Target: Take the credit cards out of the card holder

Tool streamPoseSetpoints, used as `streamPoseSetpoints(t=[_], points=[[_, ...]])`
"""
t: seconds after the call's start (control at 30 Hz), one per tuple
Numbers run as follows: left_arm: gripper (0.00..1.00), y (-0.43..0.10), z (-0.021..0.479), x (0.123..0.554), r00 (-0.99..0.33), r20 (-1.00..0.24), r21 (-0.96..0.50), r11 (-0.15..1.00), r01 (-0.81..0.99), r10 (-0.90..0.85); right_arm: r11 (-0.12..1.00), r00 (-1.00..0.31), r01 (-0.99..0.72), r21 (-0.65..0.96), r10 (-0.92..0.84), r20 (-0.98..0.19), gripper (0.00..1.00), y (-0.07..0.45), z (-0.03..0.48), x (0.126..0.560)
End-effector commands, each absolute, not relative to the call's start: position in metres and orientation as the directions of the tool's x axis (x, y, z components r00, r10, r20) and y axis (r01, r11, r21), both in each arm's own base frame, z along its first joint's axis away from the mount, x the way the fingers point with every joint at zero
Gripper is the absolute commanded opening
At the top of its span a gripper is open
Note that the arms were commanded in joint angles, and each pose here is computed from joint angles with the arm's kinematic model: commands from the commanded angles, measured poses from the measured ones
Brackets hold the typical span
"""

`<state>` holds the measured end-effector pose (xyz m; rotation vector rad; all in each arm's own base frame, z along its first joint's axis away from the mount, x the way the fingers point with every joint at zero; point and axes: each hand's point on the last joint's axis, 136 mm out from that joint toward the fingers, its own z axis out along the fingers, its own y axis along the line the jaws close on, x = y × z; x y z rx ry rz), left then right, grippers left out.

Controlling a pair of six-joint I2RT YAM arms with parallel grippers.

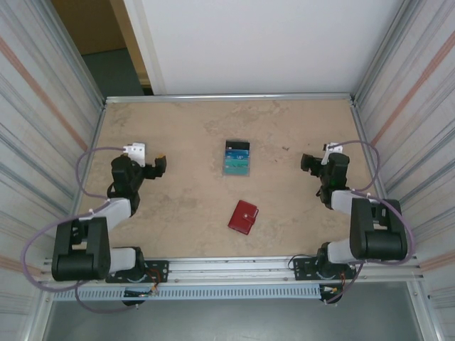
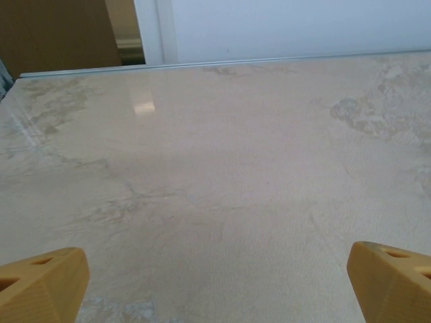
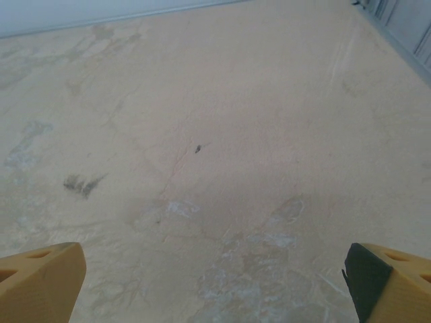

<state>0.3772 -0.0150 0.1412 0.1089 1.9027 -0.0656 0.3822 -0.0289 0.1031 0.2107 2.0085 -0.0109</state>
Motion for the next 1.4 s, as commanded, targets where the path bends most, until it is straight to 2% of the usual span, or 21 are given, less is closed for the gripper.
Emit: streamPoseSetpoints(t=[0.0,0.27,0.63,0.87,1.07,1.23,1.37], points=[[0.99,-0.014,0.154,0.373,-0.372,-0.927,-0.059,0.997,0.040,-0.040,0.967,-0.397,0.218,0.134,0.213,-0.893,0.99,-0.033,0.128,0.378],[0.99,-0.097,0.163,0.338,-0.490,-0.871,-0.139,0.976,0.166,-0.040,0.912,-0.476,0.384,0.141,0.327,-0.817,0.99,-0.039,0.147,0.353],[0.99,-0.222,0.133,0.234,-0.592,-0.780,-0.060,0.917,0.394,0.203,0.900,-0.543,0.418,0.122,0.356,-0.761,0.99,-0.013,0.158,0.314],[0.99,-0.289,0.096,0.198,-0.629,-0.677,-0.032,0.838,0.545,0.382,0.881,-0.550,0.462,0.105,0.377,-0.745,0.99,-0.005,0.157,0.299],[0.99,-0.330,0.070,0.181,-0.652,-0.591,-0.075,0.773,0.630,0.474,0.890,-0.554,0.445,0.101,0.362,-0.750,0.99,0.004,0.160,0.298],[0.99,-0.348,0.058,0.174,-0.649,-0.550,-0.105,0.728,0.678,0.525,0.888,-0.555,0.451,0.094,0.361,-0.749,0.99,0.003,0.162,0.295],[0.99,-0.348,0.041,0.172,-0.670,-0.496,-0.086,0.737,0.671,0.552,0.885,-0.546,0.456,0.095,0.363,-0.755,0.99,0.001,0.164,0.293]])
